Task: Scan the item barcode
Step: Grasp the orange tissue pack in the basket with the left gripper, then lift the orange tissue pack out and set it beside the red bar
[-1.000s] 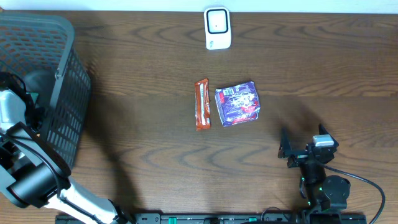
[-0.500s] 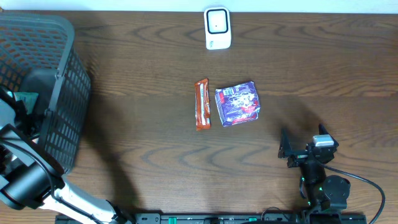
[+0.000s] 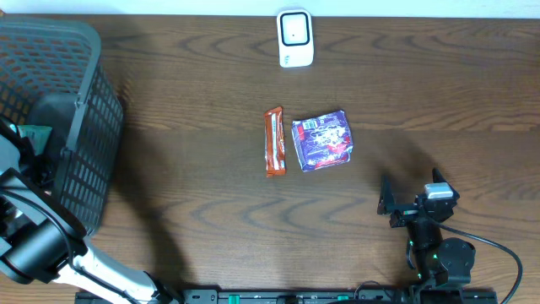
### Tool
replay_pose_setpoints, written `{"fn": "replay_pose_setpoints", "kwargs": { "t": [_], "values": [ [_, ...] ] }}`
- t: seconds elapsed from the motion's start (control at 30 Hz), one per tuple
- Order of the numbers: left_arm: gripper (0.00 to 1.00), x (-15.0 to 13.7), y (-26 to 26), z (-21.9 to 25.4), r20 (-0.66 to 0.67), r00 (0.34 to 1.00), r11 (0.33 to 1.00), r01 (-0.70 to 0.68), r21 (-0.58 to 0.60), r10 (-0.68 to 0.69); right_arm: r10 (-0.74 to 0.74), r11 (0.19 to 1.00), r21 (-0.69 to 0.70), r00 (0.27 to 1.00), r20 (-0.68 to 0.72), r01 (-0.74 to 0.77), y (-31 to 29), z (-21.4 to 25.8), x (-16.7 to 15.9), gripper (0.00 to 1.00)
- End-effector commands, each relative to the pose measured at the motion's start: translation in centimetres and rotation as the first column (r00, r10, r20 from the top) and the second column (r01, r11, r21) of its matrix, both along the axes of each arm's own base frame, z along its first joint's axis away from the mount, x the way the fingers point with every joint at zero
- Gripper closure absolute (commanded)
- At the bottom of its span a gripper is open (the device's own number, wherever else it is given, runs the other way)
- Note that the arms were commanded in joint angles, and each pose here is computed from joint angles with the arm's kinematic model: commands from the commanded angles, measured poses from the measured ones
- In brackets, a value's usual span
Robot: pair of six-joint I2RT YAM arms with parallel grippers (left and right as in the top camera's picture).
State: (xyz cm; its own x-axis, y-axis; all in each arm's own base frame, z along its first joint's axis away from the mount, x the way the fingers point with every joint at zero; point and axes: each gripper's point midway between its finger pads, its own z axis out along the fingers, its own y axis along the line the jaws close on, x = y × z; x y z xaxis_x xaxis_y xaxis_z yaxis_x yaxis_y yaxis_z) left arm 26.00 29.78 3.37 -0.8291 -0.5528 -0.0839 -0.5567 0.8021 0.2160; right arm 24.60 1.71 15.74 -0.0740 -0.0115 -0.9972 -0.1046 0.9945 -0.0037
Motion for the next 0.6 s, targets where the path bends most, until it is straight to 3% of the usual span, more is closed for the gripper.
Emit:
{"fn": "replay_pose_setpoints", "kwargs": {
  "t": [0.0, 0.13, 0.27, 0.4, 0.57],
  "values": [
    [0.93, 1.9, -2.1, 0.7, 0.128, 0.991, 0.994, -0.039, -0.099, 0.051, -0.016, 1.0, -0.012, 1.0, -0.003, 0.015, -0.4, -0.2, 0.0, 0.01],
    [0.93, 5.8, -4.6, 4.8, 0.361, 0.929, 0.977, -0.001, -0.213, 0.08, -0.016, 1.0, -0.012, 1.0, -0.003, 0.015, -0.4, -0.2, 0.0, 0.01],
    [0.93, 9.6, -7.5, 10.4, 0.589, 0.788, 0.933, 0.051, -0.356, 0.182, -0.016, 1.0, -0.012, 1.0, -0.003, 0.015, -0.4, -0.2, 0.0, 0.01],
    [0.93, 10.5, -10.0, 14.2, 0.66, 0.704, 0.88, 0.105, -0.463, 0.262, -0.016, 1.0, -0.012, 1.0, -0.003, 0.015, -0.4, -0.2, 0.0, 0.01],
    [0.93, 10.7, -11.9, 17.1, 0.712, 0.664, 0.877, 0.179, -0.446, 0.227, -0.016, 1.0, -0.012, 1.0, -0.003, 0.015, -0.4, -0.2, 0.0, 0.01]
  ]
}}
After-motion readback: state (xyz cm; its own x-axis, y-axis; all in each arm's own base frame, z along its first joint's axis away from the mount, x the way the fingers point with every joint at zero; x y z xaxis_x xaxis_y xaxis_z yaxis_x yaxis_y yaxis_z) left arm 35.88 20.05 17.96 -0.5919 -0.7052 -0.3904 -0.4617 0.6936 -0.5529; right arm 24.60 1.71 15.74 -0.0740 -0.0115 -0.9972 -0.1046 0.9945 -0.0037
